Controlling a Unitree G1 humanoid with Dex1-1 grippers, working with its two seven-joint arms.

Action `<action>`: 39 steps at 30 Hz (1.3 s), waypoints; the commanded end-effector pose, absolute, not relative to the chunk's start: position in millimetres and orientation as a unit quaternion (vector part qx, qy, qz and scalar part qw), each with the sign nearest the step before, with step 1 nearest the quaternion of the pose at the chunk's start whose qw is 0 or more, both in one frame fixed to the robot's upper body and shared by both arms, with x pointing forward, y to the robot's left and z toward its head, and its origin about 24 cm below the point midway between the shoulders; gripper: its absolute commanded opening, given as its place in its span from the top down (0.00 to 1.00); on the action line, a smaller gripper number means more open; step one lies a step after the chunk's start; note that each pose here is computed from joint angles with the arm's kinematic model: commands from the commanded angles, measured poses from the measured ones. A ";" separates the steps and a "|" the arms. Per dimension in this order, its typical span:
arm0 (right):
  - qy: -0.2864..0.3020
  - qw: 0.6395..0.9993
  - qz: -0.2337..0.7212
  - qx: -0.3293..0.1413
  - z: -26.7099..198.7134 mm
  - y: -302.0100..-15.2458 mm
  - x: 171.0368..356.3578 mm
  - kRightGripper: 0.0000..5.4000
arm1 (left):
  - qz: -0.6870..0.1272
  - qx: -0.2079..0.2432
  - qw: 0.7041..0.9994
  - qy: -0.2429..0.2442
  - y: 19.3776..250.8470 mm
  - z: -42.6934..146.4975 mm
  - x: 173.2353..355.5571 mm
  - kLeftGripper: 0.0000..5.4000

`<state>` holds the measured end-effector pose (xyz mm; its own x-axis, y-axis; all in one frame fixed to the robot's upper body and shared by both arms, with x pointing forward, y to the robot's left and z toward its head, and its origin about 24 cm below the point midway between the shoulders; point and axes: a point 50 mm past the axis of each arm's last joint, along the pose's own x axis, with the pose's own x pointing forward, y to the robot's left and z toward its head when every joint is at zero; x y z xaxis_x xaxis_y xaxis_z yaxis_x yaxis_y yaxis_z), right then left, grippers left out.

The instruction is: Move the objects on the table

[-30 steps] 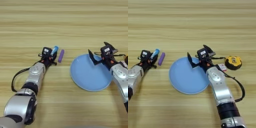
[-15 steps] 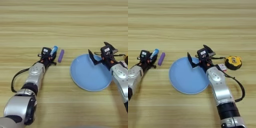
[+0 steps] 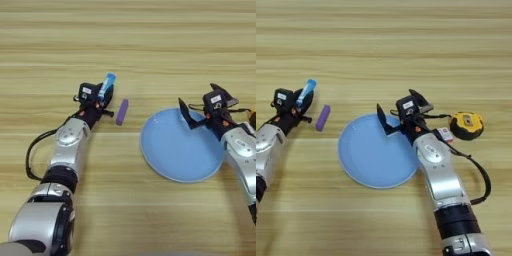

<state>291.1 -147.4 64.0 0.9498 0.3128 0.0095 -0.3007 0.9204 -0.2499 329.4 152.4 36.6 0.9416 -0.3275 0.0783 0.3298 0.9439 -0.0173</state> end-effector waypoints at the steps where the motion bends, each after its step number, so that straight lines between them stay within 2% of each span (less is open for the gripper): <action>1: -0.027 0.983 0.136 -0.118 67.0 -153.9 294.4 0.00 | -0.215 -0.035 0.975 -0.053 135.1 46.4 317.2 0.75; 11: -0.049 0.990 0.087 -0.102 77.0 -166.4 297.7 0.00 | -0.294 -0.033 0.955 -0.030 106.1 47.5 293.8 0.75; 15: -0.055 0.991 0.072 -0.095 79.8 -170.3 298.6 0.00 | -0.325 -0.034 0.945 0.001 89.5 34.3 285.8 0.75; 25: -0.056 0.992 0.068 -0.091 80.0 -170.1 299.0 0.00 | -0.395 -0.025 0.917 0.040 58.6 16.6 265.9 0.75; 33: -0.055 0.992 0.068 -0.089 79.4 -168.5 300.7 0.00 | -0.406 -0.020 0.913 0.039 54.3 19.0 267.4 0.75; 38: -0.054 0.992 0.069 -0.089 79.2 -168.1 300.5 0.00 | -0.403 0.002 0.914 0.047 52.8 16.5 267.8 0.75; 39: -0.054 0.992 0.069 -0.089 78.9 -168.1 300.5 0.00 | -0.402 0.003 0.914 0.049 53.0 16.2 268.0 0.72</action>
